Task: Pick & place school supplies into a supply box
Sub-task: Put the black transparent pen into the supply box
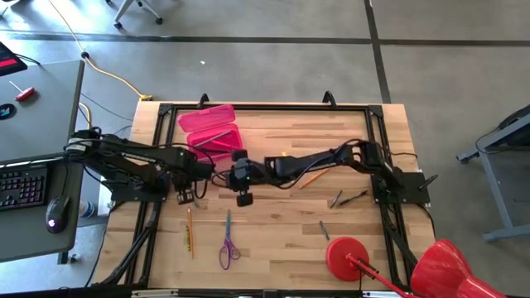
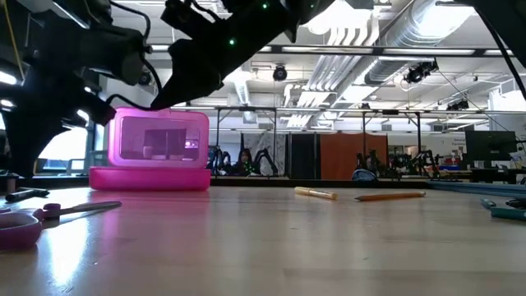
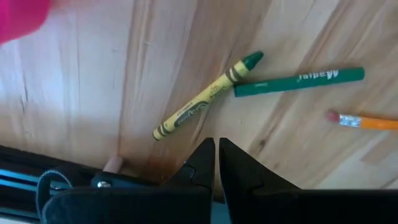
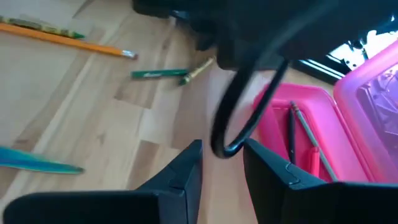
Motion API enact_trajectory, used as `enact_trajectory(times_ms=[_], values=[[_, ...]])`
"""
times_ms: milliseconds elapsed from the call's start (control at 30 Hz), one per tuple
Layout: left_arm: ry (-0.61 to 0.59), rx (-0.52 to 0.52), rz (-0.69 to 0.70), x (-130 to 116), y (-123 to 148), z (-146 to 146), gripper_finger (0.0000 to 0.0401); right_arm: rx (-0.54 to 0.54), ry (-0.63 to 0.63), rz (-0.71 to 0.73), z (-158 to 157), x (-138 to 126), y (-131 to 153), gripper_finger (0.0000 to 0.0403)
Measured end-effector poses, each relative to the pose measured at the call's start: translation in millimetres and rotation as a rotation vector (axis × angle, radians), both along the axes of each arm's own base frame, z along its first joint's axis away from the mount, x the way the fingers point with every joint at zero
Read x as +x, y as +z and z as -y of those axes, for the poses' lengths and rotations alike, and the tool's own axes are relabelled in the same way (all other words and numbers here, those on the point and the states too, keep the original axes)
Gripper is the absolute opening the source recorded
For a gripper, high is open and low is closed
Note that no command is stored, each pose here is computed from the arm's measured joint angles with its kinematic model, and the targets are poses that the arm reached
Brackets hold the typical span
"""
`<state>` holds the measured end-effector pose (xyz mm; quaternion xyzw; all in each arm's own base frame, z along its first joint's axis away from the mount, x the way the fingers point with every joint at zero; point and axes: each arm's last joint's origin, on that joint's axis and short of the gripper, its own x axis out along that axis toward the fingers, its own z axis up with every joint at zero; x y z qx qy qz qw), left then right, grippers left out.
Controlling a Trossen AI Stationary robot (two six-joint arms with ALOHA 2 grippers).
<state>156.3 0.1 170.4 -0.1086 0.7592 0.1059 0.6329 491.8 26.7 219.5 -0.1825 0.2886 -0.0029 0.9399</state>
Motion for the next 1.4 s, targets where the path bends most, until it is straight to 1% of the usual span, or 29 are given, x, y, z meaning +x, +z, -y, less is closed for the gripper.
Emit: enact_trajectory(times_ms=[200, 333, 467, 567, 667, 733, 867, 1000, 1133, 1167, 1233, 1300, 1333, 1400], values=[[0.013, 0.04, -0.052, 6, -10, -1, 0.0056, -0.009, 0.033, -0.009, -17, -2, -1, 0.0094], [0.013, 0.041, -0.08, 9, -16, -1, 0.0056, -0.032, 0.023, -0.02, -20, -3, -1, 0.0094], [0.013, 0.041, -0.114, 12, -22, -1, 0.0056, -0.026, 0.012, -0.026, -20, -3, -2, 0.0094], [0.013, 0.041, -0.108, 15, -26, -1, 0.0056, -0.026, 0.011, -0.039, -21, -4, -3, 0.0094], [0.001, 0.038, -0.057, 22, -29, -1, 0.0056, -0.024, -0.024, -0.061, -24, -7, -4, 0.0094], [-0.004, 0.036, -0.015, 27, -31, -1, 0.0056, -0.046, -0.065, -0.112, -28, -14, -2, 0.0094], [-0.004, 0.036, -0.022, 26, -32, -1, 0.0056, -0.104, -0.141, -0.247, -41, -38, 10, 0.0094], [-0.002, 0.035, 0.013, 30, -32, -1, 0.0056, -0.107, -0.175, -0.344, -56, -64, 26, 0.0094], [-0.002, 0.041, 0.065, 35, -32, -1, 0.0056, -0.104, -0.162, -0.377, -69, -83, 42, 0.0094], [-0.004, 0.053, 0.076, 36, -31, -2, 0.0056, -0.104, -0.155, -0.37, -72, -86, 47, 0.0094], [-0.008, 0.101, 0.148, 47, -26, -3, 0.0056, -0.111, -0.143, -0.367, -76, -92, 54, 0.0094], [-0.009, 0.145, 0.179, 53, -20, -4, 0.0056, -0.132, -0.156, -0.356, -79, -98, 62, 0.0094], [-0.01, 0.149, 0.172, 54, -17, -5, 0.0056, -0.14, -0.175, -0.347, -80, -101, 65, 0.0094], [-0.028, 0.152, 0.214, 63, -8, -5, 0.0056, -0.163, -0.229, -0.332, -79, -106, 70, 0.0094]])
